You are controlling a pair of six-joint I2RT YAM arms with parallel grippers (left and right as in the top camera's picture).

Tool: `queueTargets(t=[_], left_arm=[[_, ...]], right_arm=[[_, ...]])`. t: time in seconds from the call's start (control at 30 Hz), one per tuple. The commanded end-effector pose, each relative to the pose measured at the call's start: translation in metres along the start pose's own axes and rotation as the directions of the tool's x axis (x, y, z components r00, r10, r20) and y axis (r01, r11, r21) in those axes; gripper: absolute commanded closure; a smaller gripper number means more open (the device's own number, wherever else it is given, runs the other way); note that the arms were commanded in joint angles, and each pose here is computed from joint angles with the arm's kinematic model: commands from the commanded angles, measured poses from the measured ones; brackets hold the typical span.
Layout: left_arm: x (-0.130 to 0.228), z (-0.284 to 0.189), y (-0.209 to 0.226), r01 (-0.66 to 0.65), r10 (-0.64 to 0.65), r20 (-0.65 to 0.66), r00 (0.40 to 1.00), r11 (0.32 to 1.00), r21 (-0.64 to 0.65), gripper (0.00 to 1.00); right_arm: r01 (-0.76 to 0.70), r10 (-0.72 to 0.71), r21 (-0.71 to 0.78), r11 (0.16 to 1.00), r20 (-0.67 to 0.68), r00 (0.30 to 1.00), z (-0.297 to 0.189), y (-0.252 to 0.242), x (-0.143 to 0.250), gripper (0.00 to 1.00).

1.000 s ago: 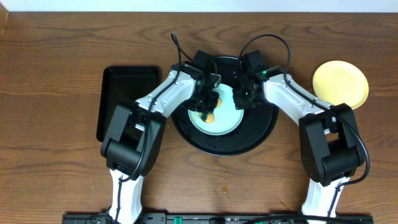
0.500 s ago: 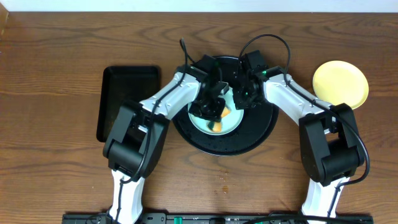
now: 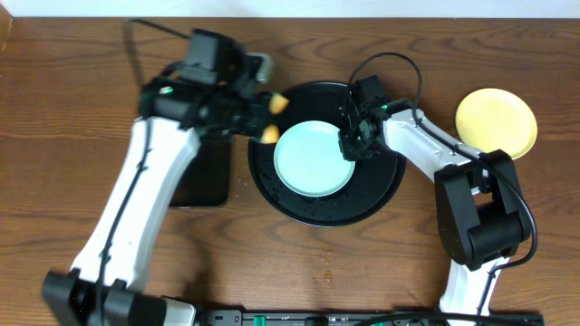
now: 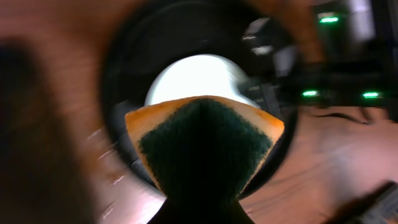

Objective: Clean dirty plates on tray and stack at the side

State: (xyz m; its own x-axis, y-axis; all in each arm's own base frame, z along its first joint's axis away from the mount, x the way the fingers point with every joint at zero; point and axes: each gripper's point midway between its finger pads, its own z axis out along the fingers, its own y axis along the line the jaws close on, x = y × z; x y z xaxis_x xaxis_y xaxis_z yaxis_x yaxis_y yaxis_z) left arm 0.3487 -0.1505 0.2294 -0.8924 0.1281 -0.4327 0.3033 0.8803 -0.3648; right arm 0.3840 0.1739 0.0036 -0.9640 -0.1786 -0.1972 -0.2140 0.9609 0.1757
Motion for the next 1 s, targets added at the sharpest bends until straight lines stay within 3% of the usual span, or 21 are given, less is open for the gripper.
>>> queueTargets(t=[0.0,0.1,0.23,0.43,0.6,0.77,0.97], left_arm=[[0.015,-0.005,0.055,0.111,-0.123,-0.039,0.992,0.967,-0.229,0.92],[0.035,-0.008,0.085,0.173,-0.21,-0.074,0.975,0.924,-0.341,0.92],[0.049,0.001,0.095,0.219,-0.266,-0.093,0.959,0.912,-0.348,0.92],[0.045,0.049,0.051,0.166,-0.172,-0.098,0.98,0.984,-0.063,0.92],[0.037,0.097,0.038,0.079,-0.079,-0.015,0.997,0.997,-0.014,0.92],[0.034,0.151,0.015,0.18,-0.18,-0.008,0.984,0.983,0.042,0.93],[0.027,0.205,-0.016,0.191,-0.195,0.015,0.981,0.973,0.125,0.92]], right_arm=[[-0.001,0.001,0.006,1.0,-0.025,1.0,0.007,-0.003,0.007,0.77],[-0.001,0.001,0.006,1.0,-0.021,1.0,0.007,-0.003,0.006,0.77],[0.002,-0.002,0.005,1.0,-0.018,1.0,0.007,-0.002,0.005,0.79],[0.002,-0.002,0.004,1.0,-0.015,1.0,0.007,-0.002,0.005,0.78],[0.002,-0.002,0.004,1.0,-0.015,1.0,0.007,-0.002,0.005,0.78],[0.002,-0.002,0.004,1.0,-0.015,1.0,0.007,-0.002,0.005,0.79],[0.002,-0.002,0.004,1.0,-0.015,1.0,0.007,-0.002,0.005,0.79]])
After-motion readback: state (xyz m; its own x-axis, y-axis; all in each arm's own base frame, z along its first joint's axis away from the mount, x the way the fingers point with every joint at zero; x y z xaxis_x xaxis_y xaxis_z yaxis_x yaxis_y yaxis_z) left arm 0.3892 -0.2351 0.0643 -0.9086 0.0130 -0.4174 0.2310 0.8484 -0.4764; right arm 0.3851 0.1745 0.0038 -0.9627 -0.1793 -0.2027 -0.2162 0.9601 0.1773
